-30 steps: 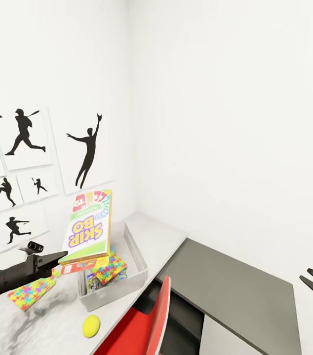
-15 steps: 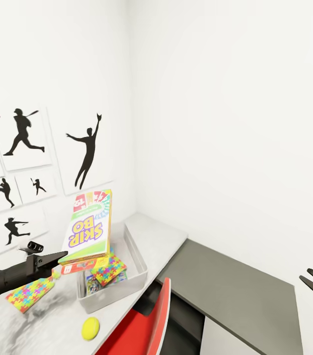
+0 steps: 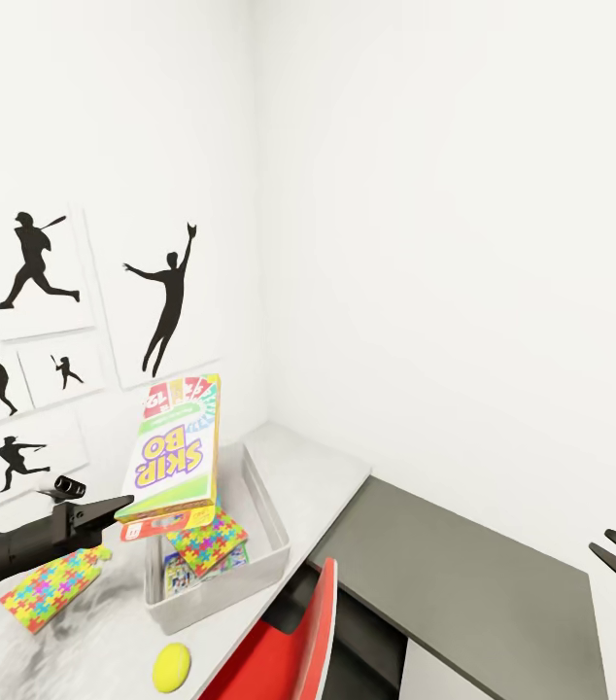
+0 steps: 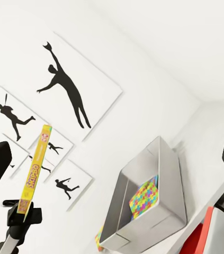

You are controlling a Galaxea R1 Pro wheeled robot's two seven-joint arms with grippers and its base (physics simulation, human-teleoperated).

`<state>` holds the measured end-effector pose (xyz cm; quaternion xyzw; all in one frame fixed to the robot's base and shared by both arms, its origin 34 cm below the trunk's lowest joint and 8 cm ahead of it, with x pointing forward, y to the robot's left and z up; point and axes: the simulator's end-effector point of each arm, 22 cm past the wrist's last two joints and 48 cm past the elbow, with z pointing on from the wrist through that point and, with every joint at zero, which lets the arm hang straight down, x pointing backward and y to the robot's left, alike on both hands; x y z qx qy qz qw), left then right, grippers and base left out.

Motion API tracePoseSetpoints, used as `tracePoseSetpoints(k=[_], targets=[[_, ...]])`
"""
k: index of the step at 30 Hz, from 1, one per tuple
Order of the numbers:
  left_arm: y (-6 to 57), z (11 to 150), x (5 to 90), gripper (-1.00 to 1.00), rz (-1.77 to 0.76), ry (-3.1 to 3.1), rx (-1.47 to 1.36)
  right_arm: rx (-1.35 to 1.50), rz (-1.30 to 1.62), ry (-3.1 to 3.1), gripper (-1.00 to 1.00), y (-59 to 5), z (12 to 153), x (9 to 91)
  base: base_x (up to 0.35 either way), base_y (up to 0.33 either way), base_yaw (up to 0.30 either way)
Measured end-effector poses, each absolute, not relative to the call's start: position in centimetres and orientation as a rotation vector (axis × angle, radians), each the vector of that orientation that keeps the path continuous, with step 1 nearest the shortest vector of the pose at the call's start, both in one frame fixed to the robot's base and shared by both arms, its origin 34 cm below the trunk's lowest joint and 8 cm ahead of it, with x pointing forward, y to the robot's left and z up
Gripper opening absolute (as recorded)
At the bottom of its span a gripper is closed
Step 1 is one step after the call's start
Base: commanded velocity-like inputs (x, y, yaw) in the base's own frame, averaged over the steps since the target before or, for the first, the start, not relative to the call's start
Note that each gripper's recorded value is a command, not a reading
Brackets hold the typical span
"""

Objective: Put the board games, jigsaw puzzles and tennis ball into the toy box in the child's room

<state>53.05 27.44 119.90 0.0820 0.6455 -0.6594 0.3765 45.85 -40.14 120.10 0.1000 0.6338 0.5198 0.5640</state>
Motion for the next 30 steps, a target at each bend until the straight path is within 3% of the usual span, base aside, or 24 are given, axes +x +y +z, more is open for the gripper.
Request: tracePoseSetpoints(k=[18, 30], targets=[[27.7, 119.2, 53.4, -1.0, -1.668, 1.68, 0.19, 0.234, 1.224, 1.493, 1.0, -40.1, 120.1, 45.9, 0.0, 0.0, 0.0], [30.7, 115.2, 60.7, -1.0, -1.427, 1.881, -0.022, 0.234, 1.225, 1.494, 1.0, -40.0, 120.0, 45.9, 0.0, 0.0, 0.0]])
